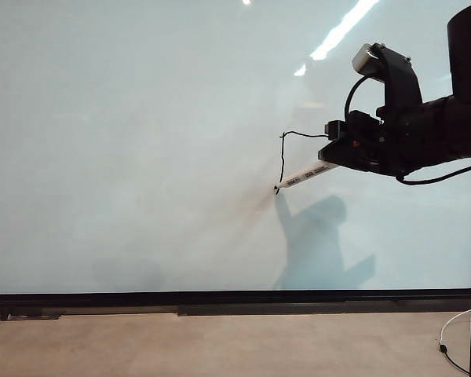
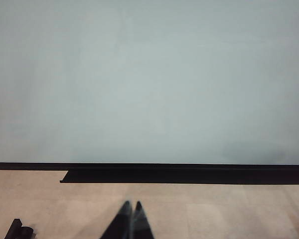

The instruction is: Pick up the pen on the shelf to the right of the whiteboard and draw a rectangle.

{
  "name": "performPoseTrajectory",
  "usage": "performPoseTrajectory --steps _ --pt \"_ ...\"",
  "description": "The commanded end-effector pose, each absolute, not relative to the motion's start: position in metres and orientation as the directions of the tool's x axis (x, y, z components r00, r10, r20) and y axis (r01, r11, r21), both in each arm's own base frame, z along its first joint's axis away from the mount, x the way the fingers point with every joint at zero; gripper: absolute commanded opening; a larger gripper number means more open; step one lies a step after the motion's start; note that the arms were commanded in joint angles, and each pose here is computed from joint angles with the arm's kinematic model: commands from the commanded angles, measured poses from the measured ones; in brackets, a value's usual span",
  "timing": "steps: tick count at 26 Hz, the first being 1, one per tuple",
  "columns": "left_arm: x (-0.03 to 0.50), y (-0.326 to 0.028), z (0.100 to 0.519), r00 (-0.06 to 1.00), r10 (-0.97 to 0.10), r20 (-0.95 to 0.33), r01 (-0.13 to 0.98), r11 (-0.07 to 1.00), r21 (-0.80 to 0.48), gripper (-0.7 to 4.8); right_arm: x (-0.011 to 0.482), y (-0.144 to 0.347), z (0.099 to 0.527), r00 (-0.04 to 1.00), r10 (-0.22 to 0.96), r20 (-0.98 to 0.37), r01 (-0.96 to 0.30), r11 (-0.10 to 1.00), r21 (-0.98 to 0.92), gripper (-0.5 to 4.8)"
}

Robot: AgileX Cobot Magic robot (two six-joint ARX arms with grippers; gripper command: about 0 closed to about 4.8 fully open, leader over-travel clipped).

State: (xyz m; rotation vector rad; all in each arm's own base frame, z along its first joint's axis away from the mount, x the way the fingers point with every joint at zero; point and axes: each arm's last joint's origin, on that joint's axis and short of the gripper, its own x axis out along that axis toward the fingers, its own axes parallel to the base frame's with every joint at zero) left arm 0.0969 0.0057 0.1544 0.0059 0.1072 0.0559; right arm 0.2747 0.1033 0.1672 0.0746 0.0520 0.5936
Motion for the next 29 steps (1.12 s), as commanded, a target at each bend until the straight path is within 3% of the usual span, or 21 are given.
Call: performPoseTrajectory --steps 1,29 --pt "0.097 0.006 0.156 0.994 0.057 -0.093 -0.057 0.998 0.01 -0.05 0.275 0.103 0.17 0.843 0.538 -0.012 -0.536 0.841 0.069 -0.04" --pt "0.097 0.006 0.156 0.994 0.057 -0.093 -0.056 0.998 0.01 -0.05 0.267 0.075 0.174 0.895 0.446 -0.002 -0.446 0.894 0.03 -0.04"
